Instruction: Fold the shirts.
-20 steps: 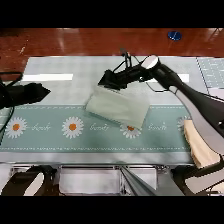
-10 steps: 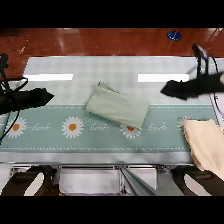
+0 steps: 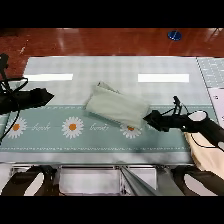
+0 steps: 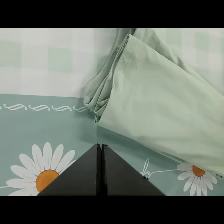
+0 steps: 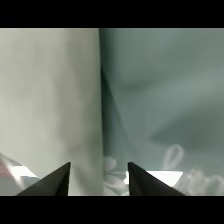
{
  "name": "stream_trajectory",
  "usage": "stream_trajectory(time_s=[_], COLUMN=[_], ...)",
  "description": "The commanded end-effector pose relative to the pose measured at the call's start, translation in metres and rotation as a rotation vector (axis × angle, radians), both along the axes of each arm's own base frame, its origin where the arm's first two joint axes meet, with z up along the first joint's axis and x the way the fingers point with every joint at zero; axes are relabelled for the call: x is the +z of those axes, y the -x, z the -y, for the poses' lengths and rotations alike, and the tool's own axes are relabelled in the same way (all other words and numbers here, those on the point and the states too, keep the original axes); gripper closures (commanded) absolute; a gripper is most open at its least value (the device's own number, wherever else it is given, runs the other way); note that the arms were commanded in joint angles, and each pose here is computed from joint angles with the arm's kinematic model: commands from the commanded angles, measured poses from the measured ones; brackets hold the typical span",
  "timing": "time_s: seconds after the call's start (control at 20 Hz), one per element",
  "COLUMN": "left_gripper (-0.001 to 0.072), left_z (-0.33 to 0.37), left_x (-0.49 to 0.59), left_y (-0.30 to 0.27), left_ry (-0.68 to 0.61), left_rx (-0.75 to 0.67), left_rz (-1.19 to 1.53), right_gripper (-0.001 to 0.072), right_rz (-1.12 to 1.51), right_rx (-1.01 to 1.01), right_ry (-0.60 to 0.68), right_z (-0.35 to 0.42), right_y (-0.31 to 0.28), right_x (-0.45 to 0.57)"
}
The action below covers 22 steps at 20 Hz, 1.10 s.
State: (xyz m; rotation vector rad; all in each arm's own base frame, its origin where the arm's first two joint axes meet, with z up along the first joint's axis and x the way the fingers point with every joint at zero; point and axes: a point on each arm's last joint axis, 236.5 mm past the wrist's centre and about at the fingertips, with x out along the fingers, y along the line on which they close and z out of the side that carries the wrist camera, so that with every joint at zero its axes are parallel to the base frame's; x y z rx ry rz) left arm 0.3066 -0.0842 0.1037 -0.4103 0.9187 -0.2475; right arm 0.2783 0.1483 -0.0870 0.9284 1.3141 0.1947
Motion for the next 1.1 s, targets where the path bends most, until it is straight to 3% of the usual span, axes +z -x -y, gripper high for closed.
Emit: stream_trajectory(time_s=[0.0, 0.1, 0.2, 0.3, 0.35, 0.75, 0.9, 1.05], left_gripper=[0.0689, 0.0689, 0.0689, 0.0689, 0.0689, 0.0689, 0.0689, 0.0689], left_z=[0.0, 0.0, 0.0, 0.0, 0.0, 0.0, 0.0, 0.0], left_x=[0.0, 0.0, 0.0, 0.0, 0.0, 0.0, 0.0, 0.0], left_y=[0.0, 0.0, 0.0, 0.0, 0.0, 0.0, 0.0, 0.0], left_ry=[0.0, 0.0, 0.0, 0.0, 0.0, 0.0, 0.0, 0.0], left_rx=[0.0, 0.0, 0.0, 0.0, 0.0, 0.0, 0.0, 0.0], left_rz=[0.0, 0.0, 0.0, 0.0, -0.001, 0.0, 0.0, 0.0], right_gripper=[0.0293, 0.0312, 0.0377, 0.0639, 0.0693, 0.0694, 0.0694, 0.0694], right_rz=[-0.014, -0.023, 0.011, 0.078, 0.127, 0.377, 0.448, 0.484], right_rx=[0.049, 0.109, 0.183, 0.265, 0.312, 0.484, 0.453, 0.357], right_ry=[-0.164, -0.172, -0.169, -0.151, -0.133, 0.067, 0.249, 0.302], right_z=[-0.032, -0.05, -0.071, -0.087, -0.092, -0.084, -0.045, 0.004], right_y=[-0.015, -0.024, -0.037, -0.055, -0.066, -0.141, -0.161, -0.166], right_x=[-0.005, -0.007, 0.0, 0.015, 0.027, 0.183, 0.242, 0.293])
